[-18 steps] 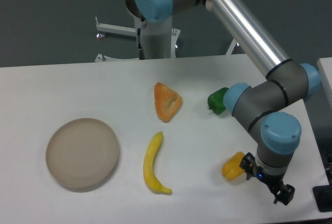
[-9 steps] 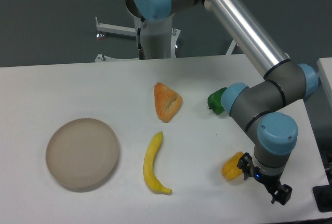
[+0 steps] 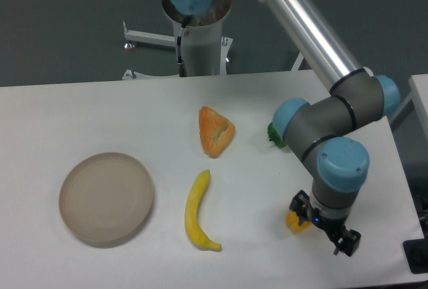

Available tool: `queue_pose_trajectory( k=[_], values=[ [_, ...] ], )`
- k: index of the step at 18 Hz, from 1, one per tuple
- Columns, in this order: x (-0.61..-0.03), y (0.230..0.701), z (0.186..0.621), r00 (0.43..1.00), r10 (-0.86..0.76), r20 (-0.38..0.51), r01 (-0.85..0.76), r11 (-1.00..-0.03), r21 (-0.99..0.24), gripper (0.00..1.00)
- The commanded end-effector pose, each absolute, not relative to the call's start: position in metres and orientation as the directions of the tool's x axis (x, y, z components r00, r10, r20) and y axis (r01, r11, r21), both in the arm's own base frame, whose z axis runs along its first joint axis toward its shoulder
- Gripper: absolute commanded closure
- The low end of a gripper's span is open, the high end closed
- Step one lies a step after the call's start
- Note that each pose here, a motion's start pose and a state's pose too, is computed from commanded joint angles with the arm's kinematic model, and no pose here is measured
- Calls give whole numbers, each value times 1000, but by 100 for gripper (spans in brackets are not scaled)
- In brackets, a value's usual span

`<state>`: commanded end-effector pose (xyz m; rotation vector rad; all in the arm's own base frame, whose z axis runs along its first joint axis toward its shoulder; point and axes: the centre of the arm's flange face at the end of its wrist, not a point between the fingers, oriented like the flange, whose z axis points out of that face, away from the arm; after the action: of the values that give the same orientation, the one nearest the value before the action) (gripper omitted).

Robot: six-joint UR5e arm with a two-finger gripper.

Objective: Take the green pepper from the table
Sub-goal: 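Raise the gripper from beside the yellow pepper and move it over the green pepper, then align the open gripper above the green pepper and lower onto it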

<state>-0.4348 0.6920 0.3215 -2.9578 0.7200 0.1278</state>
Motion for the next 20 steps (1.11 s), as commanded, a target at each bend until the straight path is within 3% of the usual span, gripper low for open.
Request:
queue_pose_trajectory(
  k=[5, 9, 13, 20],
  values=[
    [-411, 661, 322, 887, -460, -44, -462, -885, -54, 0],
    [-422, 593, 332, 908, -418, 7, -418, -908, 12, 0],
    [-428, 529, 330, 843, -535, 65, -537, -843, 21, 0],
    [-425, 478, 309, 849, -513, 128, -520, -854, 23, 0]
  ],
)
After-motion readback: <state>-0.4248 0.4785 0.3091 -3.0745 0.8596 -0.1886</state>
